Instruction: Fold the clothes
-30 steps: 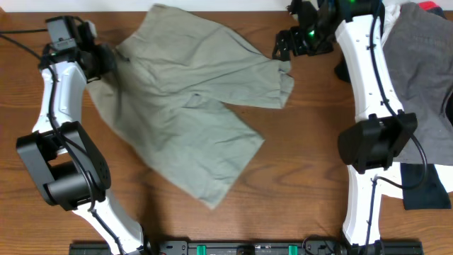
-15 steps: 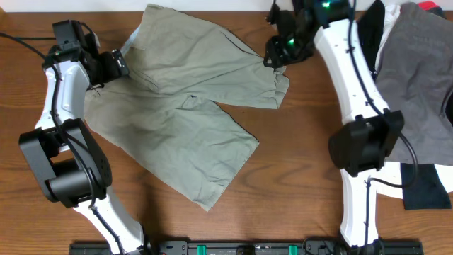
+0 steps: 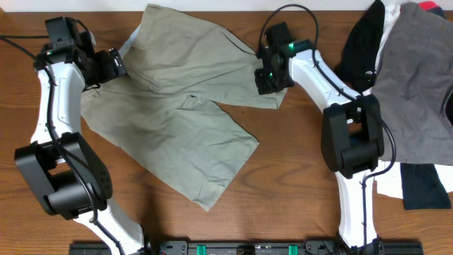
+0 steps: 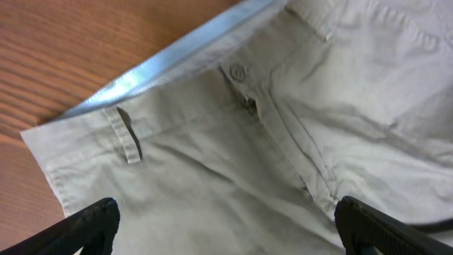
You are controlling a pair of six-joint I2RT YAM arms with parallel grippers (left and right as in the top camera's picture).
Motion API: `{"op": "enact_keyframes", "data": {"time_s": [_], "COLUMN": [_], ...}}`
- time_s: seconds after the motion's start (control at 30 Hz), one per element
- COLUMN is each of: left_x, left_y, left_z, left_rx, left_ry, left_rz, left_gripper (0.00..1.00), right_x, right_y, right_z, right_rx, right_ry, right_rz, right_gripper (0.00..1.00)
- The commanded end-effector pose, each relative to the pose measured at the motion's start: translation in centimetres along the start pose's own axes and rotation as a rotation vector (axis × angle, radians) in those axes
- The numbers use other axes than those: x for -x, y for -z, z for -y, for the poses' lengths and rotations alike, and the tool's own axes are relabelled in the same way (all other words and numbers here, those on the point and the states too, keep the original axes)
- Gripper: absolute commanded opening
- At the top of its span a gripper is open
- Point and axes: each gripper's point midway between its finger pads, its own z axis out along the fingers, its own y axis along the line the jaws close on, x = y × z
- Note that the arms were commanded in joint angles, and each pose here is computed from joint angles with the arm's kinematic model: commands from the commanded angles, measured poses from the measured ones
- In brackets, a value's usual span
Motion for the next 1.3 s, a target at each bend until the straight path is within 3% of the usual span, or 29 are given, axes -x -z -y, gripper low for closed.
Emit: {"op": "enact_keyframes", "data": {"time_s": [0.0,0.23,0.47,0.7,0.9,0.97,1.07,1.13,1.2,1.27], "left_x": [-0.5,-2.0,-3.0,-3.1,-3.2,-3.4,-3.8,-3.9,-4.0,-4.0], "left_y": [0.3,0.4,0.5,0.5,0.6,0.6,0.6,0.6,0.6,0.5], "left_z": [-0.4,-0.1,0.9,1.6,1.9,2.0,2.0,2.0,1.7,0.7], "left_rx": [0.018,0.004,-0.052,-0.095,-0.110,-0.109,-0.110,-0.114,-0.100,-0.047], "left_ry": [0.012,0.022,0.029,0.050,0.073,0.072,0.037,-0.023,-0.071,-0.105], "left_rz": [-0.013,-0.076,-0.119,-0.127,-0.135,-0.144,-0.156,-0.159,-0.160,-0.158], "left_gripper": [0.98,0.98,0.98,0.98,0.98,0.98,0.98,0.98,0.98,0.98], "right_x": [-1.2,-2.7,-3.0,-0.2,4.2,5.8,7.4,7.8,7.7,7.1], "right_y": [-1.5,-3.8,-5.4,-6.4,-4.1,-2.7,1.0,3.9,7.0,9.9], "right_z": [1.9,6.0,13.2,18.5,19.2,18.6,16.4,14.8,13.1,11.4], "right_rx": [-0.069,-0.195,-0.269,-0.217,-0.203,-0.180,-0.105,-0.062,-0.038,-0.033], "right_ry": [-0.060,-0.117,-0.234,-0.253,-0.226,-0.220,-0.214,-0.215,-0.214,-0.199], "right_rz": [-0.014,0.008,0.059,0.198,0.324,0.333,0.282,0.236,0.190,0.150], "right_gripper": [0.01,0.01,0.01,0.01,0.03,0.12,0.59,0.75,0.85,0.87]}}
